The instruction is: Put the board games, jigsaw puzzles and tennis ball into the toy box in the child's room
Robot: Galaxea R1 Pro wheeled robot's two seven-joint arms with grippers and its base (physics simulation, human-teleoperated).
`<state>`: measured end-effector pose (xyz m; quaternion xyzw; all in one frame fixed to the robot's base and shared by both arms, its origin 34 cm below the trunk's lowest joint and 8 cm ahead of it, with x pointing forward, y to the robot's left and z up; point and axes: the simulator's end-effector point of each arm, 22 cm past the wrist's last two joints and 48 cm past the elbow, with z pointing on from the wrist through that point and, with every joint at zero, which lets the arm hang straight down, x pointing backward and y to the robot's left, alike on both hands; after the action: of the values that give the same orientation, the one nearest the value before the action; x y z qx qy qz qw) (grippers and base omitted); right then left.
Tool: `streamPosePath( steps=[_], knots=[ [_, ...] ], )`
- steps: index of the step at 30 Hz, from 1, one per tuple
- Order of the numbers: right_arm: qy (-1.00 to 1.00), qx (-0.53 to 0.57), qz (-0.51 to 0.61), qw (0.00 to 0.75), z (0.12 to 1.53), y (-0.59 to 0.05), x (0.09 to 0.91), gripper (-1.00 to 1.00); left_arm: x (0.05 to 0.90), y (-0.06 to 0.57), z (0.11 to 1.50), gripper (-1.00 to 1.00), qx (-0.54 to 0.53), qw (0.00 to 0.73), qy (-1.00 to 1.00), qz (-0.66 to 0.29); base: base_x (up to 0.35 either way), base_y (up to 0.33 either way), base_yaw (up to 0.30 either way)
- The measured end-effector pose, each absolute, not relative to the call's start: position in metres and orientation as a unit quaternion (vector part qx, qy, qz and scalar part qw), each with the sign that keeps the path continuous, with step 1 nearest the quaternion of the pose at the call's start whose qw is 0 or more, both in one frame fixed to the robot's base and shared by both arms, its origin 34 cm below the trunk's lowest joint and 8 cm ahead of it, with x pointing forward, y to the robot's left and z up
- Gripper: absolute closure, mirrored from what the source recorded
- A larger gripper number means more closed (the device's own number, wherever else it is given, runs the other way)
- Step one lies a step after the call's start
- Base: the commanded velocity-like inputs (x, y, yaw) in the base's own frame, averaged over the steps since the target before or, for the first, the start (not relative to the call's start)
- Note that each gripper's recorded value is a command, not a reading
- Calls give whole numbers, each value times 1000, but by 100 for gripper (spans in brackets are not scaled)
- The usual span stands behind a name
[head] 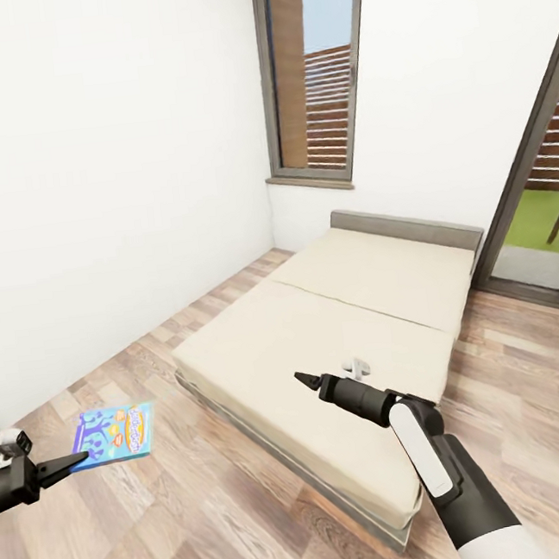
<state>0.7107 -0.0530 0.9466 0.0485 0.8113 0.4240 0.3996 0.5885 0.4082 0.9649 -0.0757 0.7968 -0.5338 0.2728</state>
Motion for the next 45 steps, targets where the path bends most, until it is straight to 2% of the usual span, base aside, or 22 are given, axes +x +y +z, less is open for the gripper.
streamPosePath(
  steps=[33,45],
  knots=[
    [808,47,425,406,968,-54,709,-100,586,407,983,100,-71,277,795,-535,0,0,284],
    [807,47,425,407,982,-54,706,-100,583,407,998,100,-70,278,794,-536,0,0,41]
  ],
)
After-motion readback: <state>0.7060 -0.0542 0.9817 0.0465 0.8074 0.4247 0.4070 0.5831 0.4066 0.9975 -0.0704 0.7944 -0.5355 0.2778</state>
